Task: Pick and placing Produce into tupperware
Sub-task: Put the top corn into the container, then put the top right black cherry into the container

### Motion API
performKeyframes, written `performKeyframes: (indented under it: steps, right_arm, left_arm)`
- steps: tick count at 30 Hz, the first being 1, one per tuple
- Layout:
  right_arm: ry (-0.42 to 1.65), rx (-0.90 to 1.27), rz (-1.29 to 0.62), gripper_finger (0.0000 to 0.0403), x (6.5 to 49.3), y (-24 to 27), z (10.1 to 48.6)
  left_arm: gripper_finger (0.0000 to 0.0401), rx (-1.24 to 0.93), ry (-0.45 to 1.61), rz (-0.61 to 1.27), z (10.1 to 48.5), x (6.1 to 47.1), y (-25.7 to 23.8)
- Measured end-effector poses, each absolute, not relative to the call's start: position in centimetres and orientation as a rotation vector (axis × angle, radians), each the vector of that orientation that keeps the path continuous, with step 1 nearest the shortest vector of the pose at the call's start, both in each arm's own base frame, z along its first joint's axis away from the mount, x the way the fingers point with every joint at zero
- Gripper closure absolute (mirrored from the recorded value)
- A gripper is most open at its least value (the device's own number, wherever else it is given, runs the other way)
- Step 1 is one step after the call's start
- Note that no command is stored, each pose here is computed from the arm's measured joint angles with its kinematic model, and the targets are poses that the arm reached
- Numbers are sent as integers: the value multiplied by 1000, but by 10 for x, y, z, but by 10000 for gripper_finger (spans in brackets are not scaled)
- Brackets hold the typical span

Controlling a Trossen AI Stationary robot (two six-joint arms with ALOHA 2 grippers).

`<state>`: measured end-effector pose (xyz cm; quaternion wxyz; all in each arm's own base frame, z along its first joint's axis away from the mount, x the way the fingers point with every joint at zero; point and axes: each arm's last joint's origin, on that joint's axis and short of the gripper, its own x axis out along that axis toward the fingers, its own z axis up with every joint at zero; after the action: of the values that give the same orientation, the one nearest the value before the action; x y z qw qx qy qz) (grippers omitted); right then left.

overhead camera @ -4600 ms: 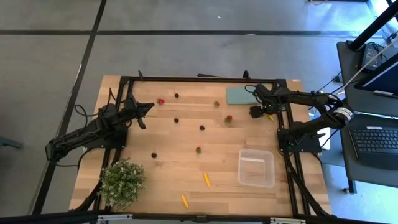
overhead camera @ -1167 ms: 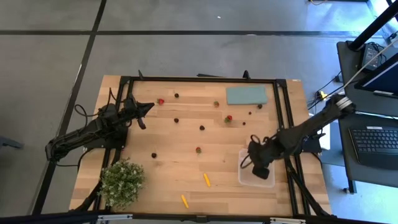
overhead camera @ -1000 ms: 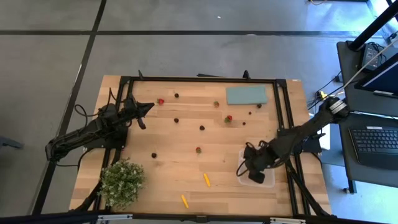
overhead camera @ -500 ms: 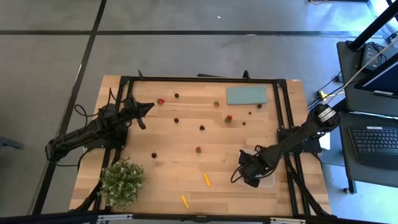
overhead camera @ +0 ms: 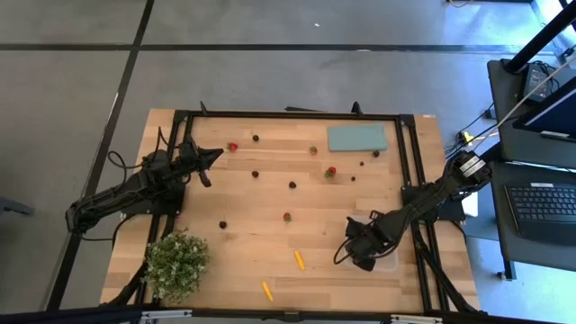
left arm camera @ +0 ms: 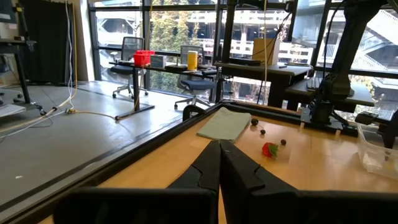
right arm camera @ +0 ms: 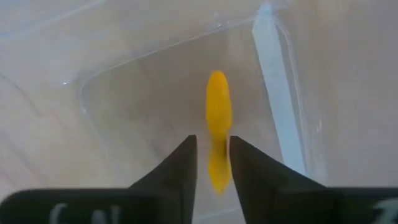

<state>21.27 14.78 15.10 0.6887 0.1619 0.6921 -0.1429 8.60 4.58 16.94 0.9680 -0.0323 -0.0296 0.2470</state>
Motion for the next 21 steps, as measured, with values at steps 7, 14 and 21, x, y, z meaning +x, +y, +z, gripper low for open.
performKeyframes:
  steps: [7, 14, 21]
  right_arm:
    - [1570, 381, -382, 247, 210, 146, 181]
    - [1439, 324, -501, 235, 209, 132, 258]
    - [1222, 308, -414, 234, 215, 119, 326]
  left_arm:
    - [401, -65, -60, 499, 170, 86, 46]
    - [401, -65, -59, 499, 169, 86, 46]
    - [401, -65, -60, 499, 170, 86, 46]
